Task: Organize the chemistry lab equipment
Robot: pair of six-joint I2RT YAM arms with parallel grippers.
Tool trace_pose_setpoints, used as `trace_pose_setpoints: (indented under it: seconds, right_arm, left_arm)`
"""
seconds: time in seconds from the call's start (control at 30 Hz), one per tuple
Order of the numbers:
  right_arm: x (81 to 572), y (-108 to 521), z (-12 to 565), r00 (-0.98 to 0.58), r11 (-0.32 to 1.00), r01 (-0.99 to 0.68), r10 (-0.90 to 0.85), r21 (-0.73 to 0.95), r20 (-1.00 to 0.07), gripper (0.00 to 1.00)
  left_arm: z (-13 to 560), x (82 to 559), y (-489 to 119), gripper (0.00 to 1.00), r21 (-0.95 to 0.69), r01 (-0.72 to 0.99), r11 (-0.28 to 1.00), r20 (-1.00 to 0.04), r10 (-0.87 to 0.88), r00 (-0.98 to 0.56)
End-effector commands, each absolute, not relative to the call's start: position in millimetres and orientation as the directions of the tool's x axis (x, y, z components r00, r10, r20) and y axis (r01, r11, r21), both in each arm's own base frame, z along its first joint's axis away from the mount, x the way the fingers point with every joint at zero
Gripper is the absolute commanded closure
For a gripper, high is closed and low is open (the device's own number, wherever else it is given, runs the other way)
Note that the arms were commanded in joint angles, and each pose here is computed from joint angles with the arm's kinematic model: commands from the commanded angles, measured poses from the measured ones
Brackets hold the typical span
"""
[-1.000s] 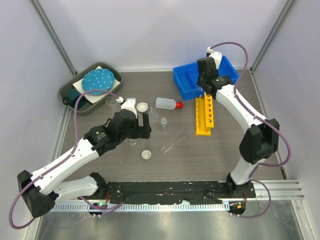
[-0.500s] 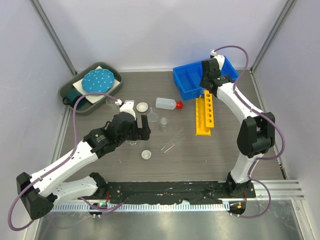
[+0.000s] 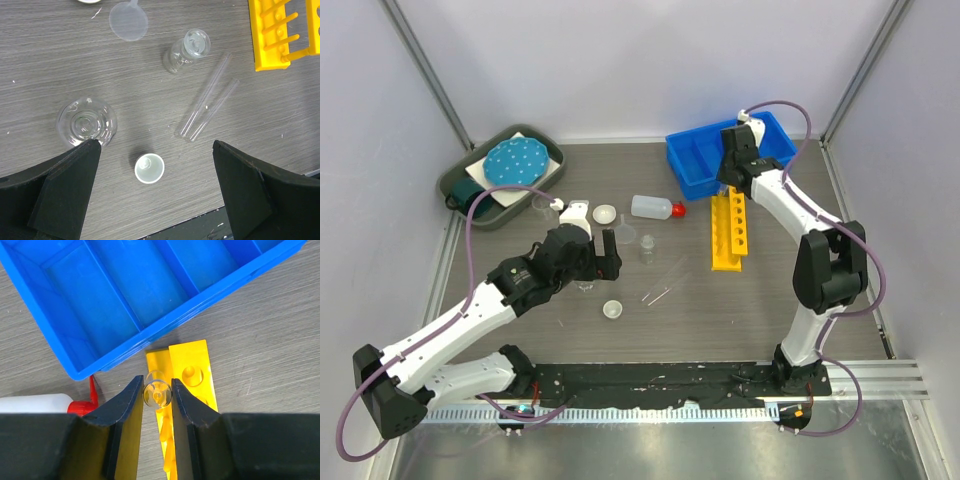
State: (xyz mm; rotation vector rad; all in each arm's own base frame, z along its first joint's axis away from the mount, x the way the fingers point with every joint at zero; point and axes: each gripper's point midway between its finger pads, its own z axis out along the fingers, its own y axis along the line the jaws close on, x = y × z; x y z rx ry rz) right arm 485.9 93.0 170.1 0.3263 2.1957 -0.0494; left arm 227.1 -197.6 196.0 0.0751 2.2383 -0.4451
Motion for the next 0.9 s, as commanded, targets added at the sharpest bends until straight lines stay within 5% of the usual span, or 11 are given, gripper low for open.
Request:
trace_pose_setpoints:
  seconds: [0.0,0.37,0.57,0.67,0.7,0.87]
  right_arm:
    - [494,102,165,-0.553,0.964,0.240,0.235,0.118,-0.799,0.99]
    - [490,103,121,-0.605,0.968,0.239,0.211,0.078,-0.768,0.97]
    - [489,103,112,-0.615,0.970,0.237,0.195,0.056,-0.764,0.77]
    - [488,106,116,-0.609,0.972,0.230,0.184,0.051,-0.771,0.63]
    - [488,106,118,-0.606,0.972,0.232,0.184,0.050,-0.774,0.51]
    - [484,110,145,-0.577,0.975,0.219,0.157,0.034,-0.801,0.33]
  left_arm:
    - [204,232,-200,0.00,-0.305,0.208,0.929,-0.770,-0.112,-0.628]
    - [203,232,-201,0.00,-0.306,0.206,0.930,-0.768,-0.113,-0.631]
    - [199,231,-199,0.00,-0.297,0.198,0.934,-0.764,-0.109,-0.636]
    - [197,231,-198,0.00,-0.293,0.194,0.936,-0.764,-0.108,-0.636]
    - [197,231,-197,0.00,-0.292,0.193,0.937,-0.764,-0.108,-0.636]
    - [193,232,-199,0.00,-0.255,0.193,0.947,-0.761,-0.074,-0.645]
